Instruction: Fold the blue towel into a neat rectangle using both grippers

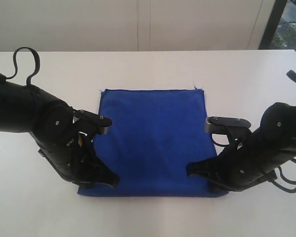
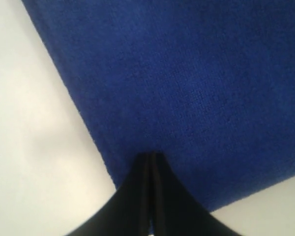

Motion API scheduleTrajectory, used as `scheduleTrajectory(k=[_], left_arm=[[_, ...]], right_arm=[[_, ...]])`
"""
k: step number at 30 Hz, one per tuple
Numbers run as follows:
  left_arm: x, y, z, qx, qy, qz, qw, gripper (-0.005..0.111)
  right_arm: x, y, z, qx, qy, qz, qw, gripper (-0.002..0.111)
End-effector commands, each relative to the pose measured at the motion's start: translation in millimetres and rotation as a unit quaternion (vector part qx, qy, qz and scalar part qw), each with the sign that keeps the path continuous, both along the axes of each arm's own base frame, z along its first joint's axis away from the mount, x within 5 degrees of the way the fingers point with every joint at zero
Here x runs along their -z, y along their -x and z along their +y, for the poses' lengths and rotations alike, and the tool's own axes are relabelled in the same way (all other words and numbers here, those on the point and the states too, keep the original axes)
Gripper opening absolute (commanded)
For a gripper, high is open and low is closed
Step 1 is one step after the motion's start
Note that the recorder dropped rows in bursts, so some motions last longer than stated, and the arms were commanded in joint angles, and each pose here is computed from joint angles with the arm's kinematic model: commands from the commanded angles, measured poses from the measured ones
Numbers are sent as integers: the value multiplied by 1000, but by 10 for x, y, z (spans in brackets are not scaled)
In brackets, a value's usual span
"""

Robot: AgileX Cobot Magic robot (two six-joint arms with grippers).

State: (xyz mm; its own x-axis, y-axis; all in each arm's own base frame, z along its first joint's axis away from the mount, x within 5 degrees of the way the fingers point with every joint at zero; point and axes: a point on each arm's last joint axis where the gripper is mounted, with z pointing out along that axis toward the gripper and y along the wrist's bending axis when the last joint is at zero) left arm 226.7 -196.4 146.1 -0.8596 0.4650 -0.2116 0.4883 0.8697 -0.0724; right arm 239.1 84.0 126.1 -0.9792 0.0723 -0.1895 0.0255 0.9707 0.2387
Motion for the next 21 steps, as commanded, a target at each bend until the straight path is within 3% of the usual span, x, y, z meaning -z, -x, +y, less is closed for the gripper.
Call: scheduleTrajectory(k=[1,9,21], left_arm=[[59,101,52,-6,-26,43,999,0],[58,94,46,-6,-23,39,999,0],[-90,98,50,-3,-4,17,1000,0]], right_arm=[[110,61,-13,-22,17,30,999,0],[83,31,-15,-18,17,10,1000,0],[-428,61,-25,-16,-10,-91,996,0]])
